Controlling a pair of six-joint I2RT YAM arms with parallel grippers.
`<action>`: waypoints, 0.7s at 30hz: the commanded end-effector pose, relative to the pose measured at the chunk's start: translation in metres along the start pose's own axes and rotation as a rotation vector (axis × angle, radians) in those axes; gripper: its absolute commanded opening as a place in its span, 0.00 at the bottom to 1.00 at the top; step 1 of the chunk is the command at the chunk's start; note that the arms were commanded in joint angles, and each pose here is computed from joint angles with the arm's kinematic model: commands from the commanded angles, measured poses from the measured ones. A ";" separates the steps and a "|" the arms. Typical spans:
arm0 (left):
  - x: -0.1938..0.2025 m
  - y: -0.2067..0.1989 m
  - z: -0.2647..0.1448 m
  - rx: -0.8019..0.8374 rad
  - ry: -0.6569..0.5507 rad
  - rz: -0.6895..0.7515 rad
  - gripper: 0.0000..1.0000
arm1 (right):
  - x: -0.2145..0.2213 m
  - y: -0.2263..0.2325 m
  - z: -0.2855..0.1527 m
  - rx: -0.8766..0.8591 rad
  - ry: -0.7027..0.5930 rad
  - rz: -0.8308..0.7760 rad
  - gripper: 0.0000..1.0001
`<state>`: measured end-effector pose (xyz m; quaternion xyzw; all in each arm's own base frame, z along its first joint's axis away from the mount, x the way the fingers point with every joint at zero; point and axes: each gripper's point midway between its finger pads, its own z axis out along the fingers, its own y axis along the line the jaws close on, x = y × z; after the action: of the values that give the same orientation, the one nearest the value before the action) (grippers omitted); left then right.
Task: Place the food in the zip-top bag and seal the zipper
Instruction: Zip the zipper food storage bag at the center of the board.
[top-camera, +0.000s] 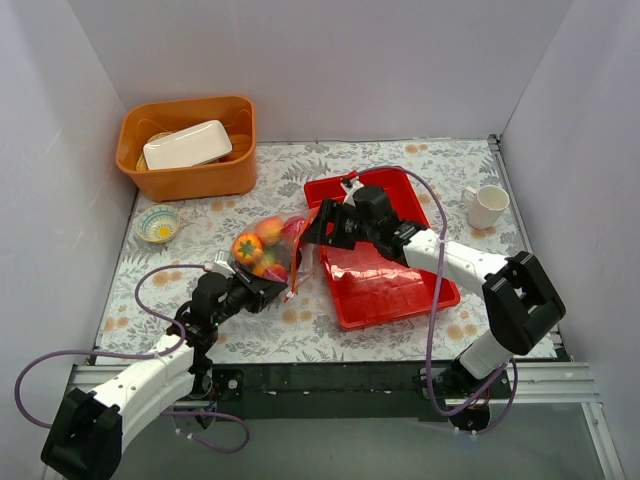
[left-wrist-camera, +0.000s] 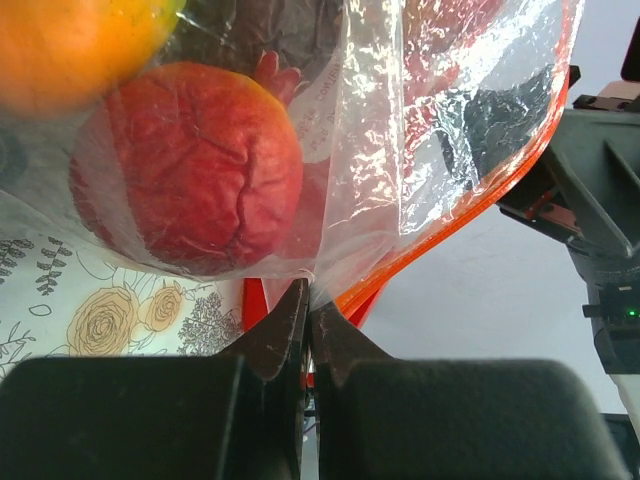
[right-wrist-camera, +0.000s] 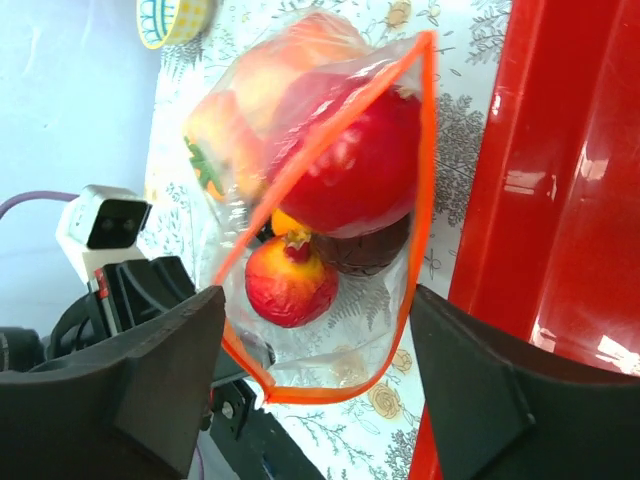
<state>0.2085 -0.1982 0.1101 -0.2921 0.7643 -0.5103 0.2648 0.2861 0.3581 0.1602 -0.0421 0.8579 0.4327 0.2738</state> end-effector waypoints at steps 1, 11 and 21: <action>-0.001 -0.015 0.000 0.019 0.005 -0.297 0.00 | 0.001 0.022 -0.009 -0.090 -0.015 -0.055 0.86; 0.000 -0.014 0.000 0.019 0.006 -0.294 0.00 | 0.012 0.022 -0.004 -0.119 -0.005 -0.008 0.98; -0.001 -0.010 0.001 0.008 0.002 -0.280 0.00 | 0.001 0.032 0.010 -0.098 -0.001 0.009 0.98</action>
<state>0.2084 -0.1988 0.1087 -0.2907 0.7641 -0.5118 0.2641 0.2650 0.3696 0.1558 -0.0520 0.8487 0.4625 0.2514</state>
